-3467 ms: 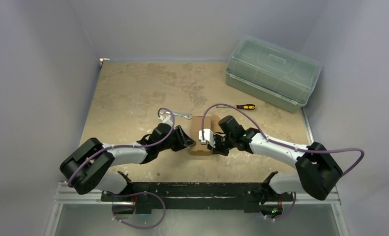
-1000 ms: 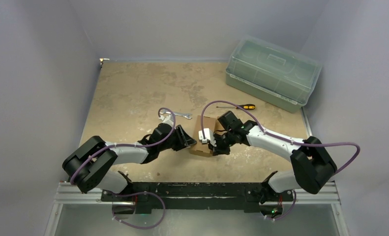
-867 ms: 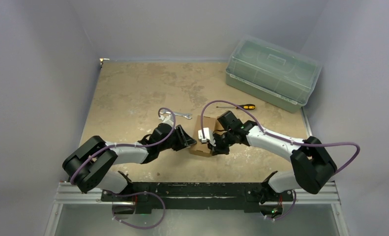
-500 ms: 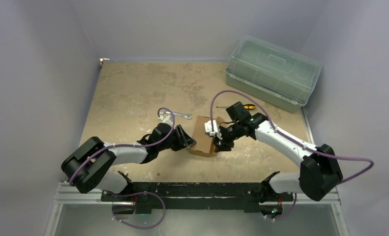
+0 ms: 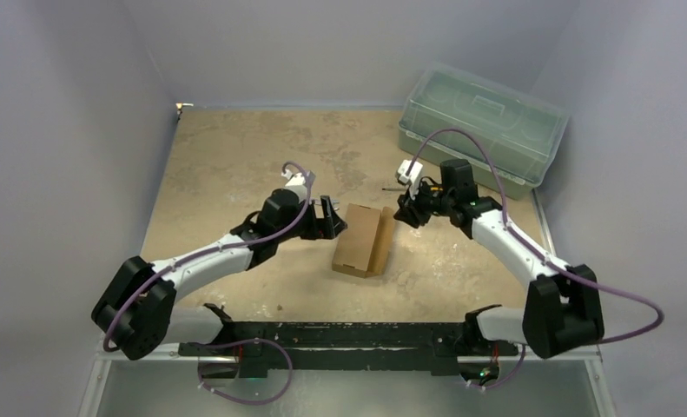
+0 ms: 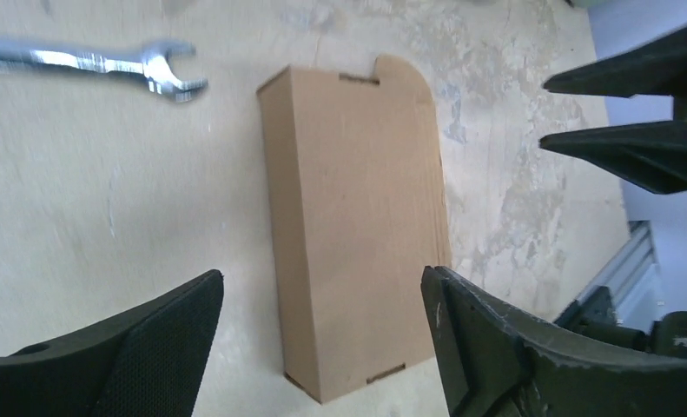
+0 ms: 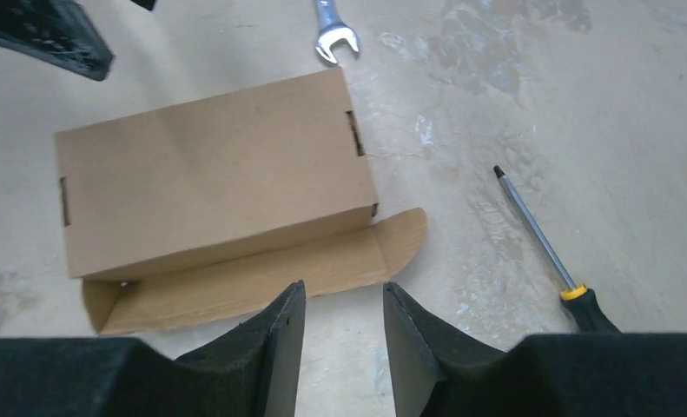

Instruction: Fold the paper box

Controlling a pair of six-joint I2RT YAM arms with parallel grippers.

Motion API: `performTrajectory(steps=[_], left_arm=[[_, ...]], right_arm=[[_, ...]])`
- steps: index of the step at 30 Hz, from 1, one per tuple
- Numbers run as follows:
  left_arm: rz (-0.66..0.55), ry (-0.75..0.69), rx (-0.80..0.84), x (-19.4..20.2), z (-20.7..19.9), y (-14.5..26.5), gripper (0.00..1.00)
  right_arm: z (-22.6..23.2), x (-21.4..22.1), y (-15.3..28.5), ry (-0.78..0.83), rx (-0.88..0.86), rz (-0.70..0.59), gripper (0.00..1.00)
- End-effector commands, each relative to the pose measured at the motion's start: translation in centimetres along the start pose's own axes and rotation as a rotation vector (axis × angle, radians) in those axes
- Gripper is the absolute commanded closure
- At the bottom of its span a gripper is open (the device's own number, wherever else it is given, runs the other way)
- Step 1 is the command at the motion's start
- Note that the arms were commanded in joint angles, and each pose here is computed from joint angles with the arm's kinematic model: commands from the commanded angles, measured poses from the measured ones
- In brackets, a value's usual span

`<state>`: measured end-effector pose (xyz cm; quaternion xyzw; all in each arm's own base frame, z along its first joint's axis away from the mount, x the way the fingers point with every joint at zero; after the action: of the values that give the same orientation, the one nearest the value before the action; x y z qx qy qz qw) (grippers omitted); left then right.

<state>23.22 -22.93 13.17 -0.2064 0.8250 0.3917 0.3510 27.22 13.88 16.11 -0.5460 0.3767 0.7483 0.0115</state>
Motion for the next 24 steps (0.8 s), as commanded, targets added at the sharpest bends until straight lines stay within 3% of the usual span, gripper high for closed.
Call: performTrajectory(steps=[1,4,9,13,19,24], left_arm=[[0.0,-0.237,-0.027,-2.3,0.7,-1.4,0.15],[0.04,-0.272,0.009,-2.1,0.5,-3.4,0.15],[0.076,-0.302,0.011,-1.4,1.3,-6.6,0.15],[0.062,-0.298,0.026,-1.3,1.4,-8.0,0.16],[0.031,-0.285,0.061,-1.7,1.2,-8.4,0.16],[0.014,-0.288,0.069,-2.1,1.4,-8.1,0.16]], right_arm=[[-3.1,-1.1,-1.8,-0.113,0.036,-0.018,0.56],[-3.2,-0.1,-2.6,-0.168,-0.034,0.007,0.5],[-4.1,-0.3,-3.3,-0.235,-0.022,-0.058,0.37],[-4.7,0.7,-4.1,-0.324,-0.052,-0.059,0.32],[-5.8,0.7,-4.7,-0.382,-0.007,-0.061,0.32],[-7.1,-0.2,-2.8,-0.352,0.076,-0.141,0.34]])
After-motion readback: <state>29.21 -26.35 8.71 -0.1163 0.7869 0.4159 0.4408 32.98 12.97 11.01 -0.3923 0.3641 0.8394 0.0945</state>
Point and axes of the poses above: each gripper's point midway between its finger pads, its own y axis back along the fingers, its own z axis along the line the jaws close on, x = y × z, the point moved 5 cm from there along y, back along the fingers, and after that the axes turned 12 degrees about -y, right-handed, at the moved point
